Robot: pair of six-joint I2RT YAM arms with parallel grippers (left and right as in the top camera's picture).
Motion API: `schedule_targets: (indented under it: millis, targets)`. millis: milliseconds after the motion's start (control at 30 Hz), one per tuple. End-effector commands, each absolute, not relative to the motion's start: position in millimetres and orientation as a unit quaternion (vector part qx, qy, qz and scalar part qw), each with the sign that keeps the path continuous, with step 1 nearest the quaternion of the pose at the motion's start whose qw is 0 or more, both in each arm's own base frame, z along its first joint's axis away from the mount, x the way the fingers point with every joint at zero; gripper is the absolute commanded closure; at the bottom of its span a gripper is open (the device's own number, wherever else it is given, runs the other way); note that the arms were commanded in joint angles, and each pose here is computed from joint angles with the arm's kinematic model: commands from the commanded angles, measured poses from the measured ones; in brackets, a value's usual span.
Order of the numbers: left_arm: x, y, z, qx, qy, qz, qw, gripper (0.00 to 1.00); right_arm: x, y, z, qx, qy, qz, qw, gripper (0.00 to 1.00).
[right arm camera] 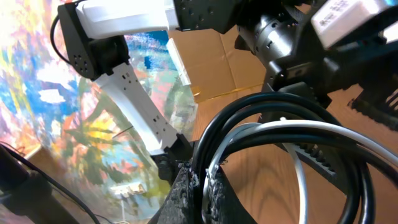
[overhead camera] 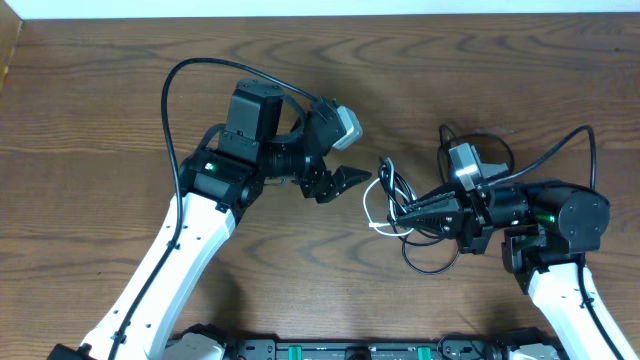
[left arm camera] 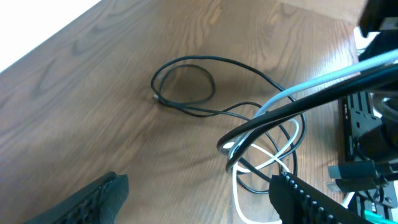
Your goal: Untangle cables
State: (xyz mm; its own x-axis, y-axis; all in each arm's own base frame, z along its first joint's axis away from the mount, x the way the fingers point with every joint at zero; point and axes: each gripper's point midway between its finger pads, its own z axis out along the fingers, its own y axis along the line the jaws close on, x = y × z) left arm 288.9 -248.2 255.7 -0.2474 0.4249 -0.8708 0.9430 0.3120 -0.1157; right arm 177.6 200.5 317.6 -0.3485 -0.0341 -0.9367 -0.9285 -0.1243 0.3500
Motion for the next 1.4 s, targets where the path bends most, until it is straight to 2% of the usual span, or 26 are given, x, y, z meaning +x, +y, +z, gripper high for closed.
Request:
schedule_targets:
  millis: [0, 333, 567, 867, 1133, 1200, 1367]
  targets:
    - [282.3, -252.4, 271.5, 0.534, 0.657, -0.333, 0.414, 0.23, 177.1, 199.1, 320.4, -0.427, 0.561, 0.616, 0.352, 0.98]
    - [271.1, -258.5, 280.0, 0.593, 0.584, -0.333, 0.443, 0.12, 177.0, 199.9, 320.8, -0.42, 0.565, 0.621, 0.345, 0.99]
    - [258.5, -266.7, 297.1, 0.604, 0.536, -0.374, 0.457, 0.11, 174.9, 205.0, 323.9, -0.422, 0.558, 0.624, 0.349, 0.99]
    - [246.7, -275.7, 293.7, 0.612, 0.528, -0.389, 0.442, 0.11, 170.5, 205.9, 330.4, -0.432, 0.546, 0.62, 0.362, 0.99]
    - [241.5, -280.2, 293.7, 0.617, 0.523, -0.393, 0.439, 0.13, 168.8, 206.2, 333.0, -0.436, 0.541, 0.618, 0.367, 0.99]
    - [241.5, -280.2, 293.7, 0.617, 0.523, -0.393, 0.439, 0.18, 169.5, 206.3, 333.7, -0.434, 0.541, 0.618, 0.369, 0.99]
    - [240.8, -280.7, 293.6, 0.617, 0.522, -0.394, 0.438, 0.24, 172.0, 206.5, 336.2, -0.428, 0.54, 0.618, 0.378, 0.99]
